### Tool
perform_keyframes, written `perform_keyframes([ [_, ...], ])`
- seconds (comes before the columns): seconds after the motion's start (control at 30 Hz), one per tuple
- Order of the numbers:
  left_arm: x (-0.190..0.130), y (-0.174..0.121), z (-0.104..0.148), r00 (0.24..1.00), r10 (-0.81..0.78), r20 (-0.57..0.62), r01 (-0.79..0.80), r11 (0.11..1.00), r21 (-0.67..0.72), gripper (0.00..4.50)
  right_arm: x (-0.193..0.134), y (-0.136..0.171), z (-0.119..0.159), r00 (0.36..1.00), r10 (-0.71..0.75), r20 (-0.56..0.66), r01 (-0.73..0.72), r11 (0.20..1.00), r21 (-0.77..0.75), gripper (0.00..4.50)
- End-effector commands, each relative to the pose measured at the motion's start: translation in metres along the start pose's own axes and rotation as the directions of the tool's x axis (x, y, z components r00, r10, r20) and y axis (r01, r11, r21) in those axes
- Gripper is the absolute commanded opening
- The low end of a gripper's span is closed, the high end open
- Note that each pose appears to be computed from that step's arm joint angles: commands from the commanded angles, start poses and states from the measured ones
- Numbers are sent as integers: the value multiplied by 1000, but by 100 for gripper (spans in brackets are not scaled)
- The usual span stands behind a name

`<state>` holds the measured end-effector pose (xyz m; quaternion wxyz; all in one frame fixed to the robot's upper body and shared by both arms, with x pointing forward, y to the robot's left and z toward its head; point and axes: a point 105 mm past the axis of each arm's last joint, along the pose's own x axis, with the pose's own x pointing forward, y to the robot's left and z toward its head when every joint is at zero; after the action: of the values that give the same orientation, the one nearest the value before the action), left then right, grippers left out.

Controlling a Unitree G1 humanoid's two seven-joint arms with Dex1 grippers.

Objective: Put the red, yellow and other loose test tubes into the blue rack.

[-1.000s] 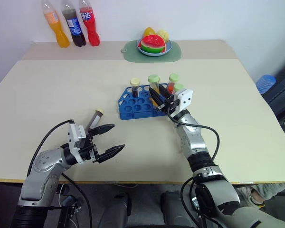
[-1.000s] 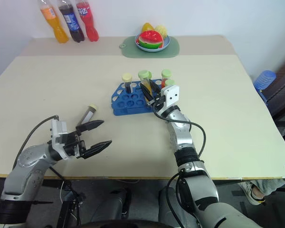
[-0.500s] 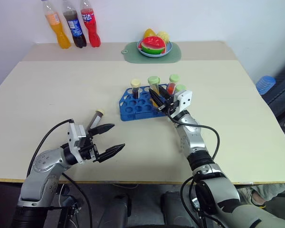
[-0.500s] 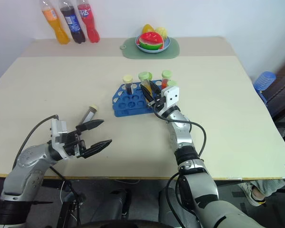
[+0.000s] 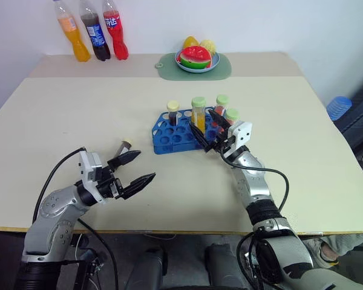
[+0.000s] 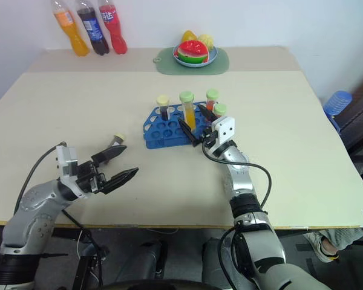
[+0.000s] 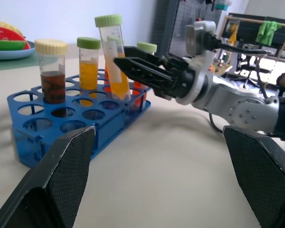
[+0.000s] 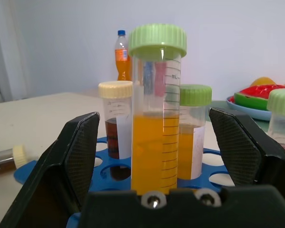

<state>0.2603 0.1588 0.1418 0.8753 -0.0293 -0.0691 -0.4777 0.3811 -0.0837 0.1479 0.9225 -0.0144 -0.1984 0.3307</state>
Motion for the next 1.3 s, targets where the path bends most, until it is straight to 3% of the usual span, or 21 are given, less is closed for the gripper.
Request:
perform_keyframes([
  [0.03, 3, -3, 11, 999, -16, 31, 15, 999, 31, 450, 7, -3, 15, 1000, 24, 1, -24, 1000, -11, 405],
  [0.27, 5, -5, 7, 1000, -23, 14, 22, 999, 35, 450, 16, -5, 15, 995, 58, -83, -59, 998, -12, 405],
  [0.37, 5, -5, 7, 1000, -21, 15, 20, 999, 36, 450, 18, -6, 13, 993, 65, -102, -66, 998, -6, 328],
  [0.4, 5, -5, 7, 1000, -20, 15, 19, 999, 36, 450, 18, -6, 13, 992, 70, -107, -71, 997, -6, 264],
  [0.53, 3, -6, 5, 1000, -14, 13, 14, 999, 35, 450, 18, -9, 13, 992, 55, -114, -59, 998, -26, 83],
  [1.3, 0, -2, 4, 1000, 20, 24, -21, 999, 28, 450, -6, -11, -4, 994, -77, -77, 76, 997, -13, 78],
])
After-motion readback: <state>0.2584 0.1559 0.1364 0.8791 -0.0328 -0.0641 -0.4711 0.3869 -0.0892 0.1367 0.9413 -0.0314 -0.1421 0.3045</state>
